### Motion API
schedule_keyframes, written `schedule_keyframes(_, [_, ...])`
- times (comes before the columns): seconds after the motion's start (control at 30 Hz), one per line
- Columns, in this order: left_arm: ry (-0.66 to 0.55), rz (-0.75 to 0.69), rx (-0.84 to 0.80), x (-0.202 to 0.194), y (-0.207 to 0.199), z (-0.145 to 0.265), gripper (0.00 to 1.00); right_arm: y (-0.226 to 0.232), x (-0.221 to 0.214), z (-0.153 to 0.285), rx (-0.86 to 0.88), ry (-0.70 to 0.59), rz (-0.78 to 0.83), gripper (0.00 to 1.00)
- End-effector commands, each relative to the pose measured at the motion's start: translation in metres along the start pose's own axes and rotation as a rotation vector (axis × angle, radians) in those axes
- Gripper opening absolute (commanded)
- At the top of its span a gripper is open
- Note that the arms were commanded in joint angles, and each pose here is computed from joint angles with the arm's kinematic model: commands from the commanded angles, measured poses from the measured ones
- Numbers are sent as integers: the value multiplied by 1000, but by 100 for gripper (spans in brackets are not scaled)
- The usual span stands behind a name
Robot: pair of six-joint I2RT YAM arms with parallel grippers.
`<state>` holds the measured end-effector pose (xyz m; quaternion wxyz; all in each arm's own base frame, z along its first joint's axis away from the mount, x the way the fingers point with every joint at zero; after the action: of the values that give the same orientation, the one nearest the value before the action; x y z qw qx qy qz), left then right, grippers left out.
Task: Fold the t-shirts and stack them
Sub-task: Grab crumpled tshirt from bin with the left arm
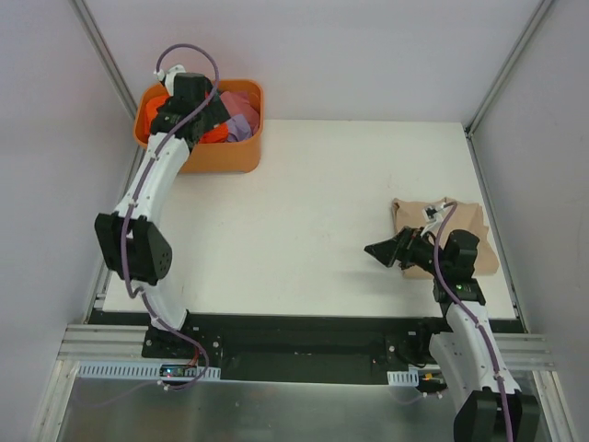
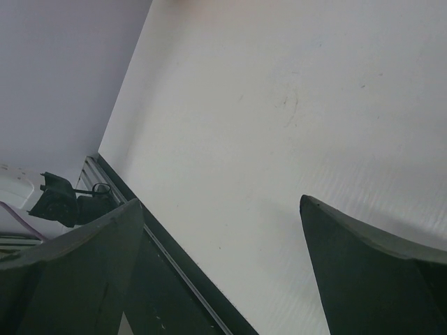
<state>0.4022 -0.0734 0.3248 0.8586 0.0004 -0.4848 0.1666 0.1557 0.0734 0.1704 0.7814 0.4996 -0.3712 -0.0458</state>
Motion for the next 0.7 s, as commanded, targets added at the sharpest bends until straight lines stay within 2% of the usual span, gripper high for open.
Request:
schedule_keyframes(0.0, [-76, -103, 112, 43, 15, -49, 99, 8, 12, -2, 19, -3, 86, 96])
schedule_keyframes(0.2, [-143, -140, 237, 68, 29, -112, 99, 1, 12, -5, -40, 8, 74, 96])
schedule_keyframes(0.27, [-132, -127, 247, 67, 40, -139, 99, 0, 12, -6, -52, 14, 73, 96])
schedule_keyframes(0.43, [-61, -13, 257, 46, 75, -190, 99, -6, 10, -9, -78, 36, 53, 96])
schedule_keyframes(0.53, [-32, 17, 262, 30, 86, -217, 95, -5, 10, -9, -79, 41, 54, 96])
schedule_keyframes(0.6, [-27, 7, 264, 21, 89, -232, 83, -7, 10, -10, -92, 36, 54, 96])
schedule_keyframes(0.67, [-37, 10, 228, 24, 85, -238, 53, -10, 10, -10, -115, 32, 48, 96])
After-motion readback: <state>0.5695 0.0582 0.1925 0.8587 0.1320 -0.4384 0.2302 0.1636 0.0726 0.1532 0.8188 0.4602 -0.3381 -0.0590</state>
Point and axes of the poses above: each gripper's point midway between its finger pads, its own z axis back along the fingers, its own y axis along the line the jaws close on, x = y × z, the point moved 9 cm from there along z, back along the fingers, and after that the axes turned 10 degrees about -z, right-handed, at the moved point
